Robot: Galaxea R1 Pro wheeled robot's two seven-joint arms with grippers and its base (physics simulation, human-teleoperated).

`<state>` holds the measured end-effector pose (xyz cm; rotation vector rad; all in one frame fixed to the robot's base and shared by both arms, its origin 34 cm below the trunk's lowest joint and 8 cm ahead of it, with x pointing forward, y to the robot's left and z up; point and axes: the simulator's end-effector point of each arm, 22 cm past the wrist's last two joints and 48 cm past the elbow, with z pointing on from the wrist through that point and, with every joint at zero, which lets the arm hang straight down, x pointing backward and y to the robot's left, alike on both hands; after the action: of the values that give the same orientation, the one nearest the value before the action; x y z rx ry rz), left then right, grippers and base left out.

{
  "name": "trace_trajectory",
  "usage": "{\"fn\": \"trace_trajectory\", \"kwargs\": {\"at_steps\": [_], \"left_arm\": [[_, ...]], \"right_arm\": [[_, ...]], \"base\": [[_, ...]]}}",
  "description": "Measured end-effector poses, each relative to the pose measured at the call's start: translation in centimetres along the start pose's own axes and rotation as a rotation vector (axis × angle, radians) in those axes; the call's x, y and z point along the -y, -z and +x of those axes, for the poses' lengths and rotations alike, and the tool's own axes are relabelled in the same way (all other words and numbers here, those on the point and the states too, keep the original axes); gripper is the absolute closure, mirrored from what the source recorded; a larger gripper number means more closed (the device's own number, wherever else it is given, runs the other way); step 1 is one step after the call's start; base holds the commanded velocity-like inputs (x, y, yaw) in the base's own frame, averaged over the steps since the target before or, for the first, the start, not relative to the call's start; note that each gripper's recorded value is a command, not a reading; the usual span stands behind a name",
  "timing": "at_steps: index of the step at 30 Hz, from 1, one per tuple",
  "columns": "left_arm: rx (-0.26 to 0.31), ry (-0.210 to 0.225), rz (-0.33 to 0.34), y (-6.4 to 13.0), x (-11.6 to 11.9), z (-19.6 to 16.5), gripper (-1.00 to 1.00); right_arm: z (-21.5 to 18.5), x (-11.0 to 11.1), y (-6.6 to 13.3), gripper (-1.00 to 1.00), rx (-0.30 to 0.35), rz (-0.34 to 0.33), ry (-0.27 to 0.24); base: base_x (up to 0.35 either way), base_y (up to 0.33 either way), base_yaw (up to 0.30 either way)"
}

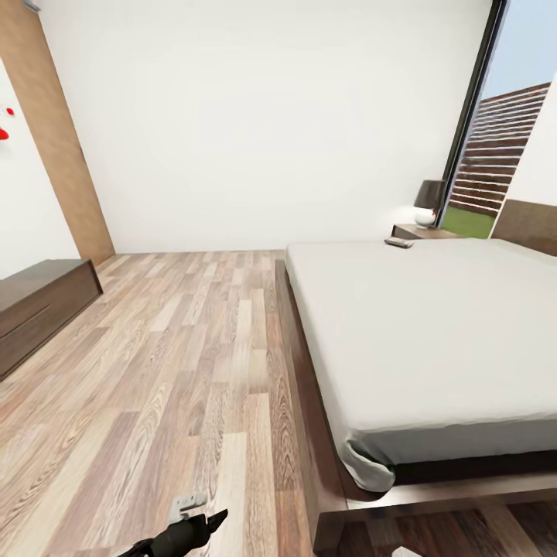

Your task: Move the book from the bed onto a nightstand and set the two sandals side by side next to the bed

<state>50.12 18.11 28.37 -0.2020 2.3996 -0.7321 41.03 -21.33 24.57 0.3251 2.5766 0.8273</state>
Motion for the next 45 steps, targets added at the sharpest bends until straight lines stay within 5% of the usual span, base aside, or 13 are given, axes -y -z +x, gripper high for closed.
{"fn": "trace_trajectory", "kwargs": {"at_steps": [45], "left_arm": [[-0.001,0.001,0.0,5.1,5.3,-6.9,-1.0]], "right_arm": [[-5.1,-6.1,6.3,-1.0,-0.002,0.001,0.001]], "base": [[0.0,0.0,0.0]]}}
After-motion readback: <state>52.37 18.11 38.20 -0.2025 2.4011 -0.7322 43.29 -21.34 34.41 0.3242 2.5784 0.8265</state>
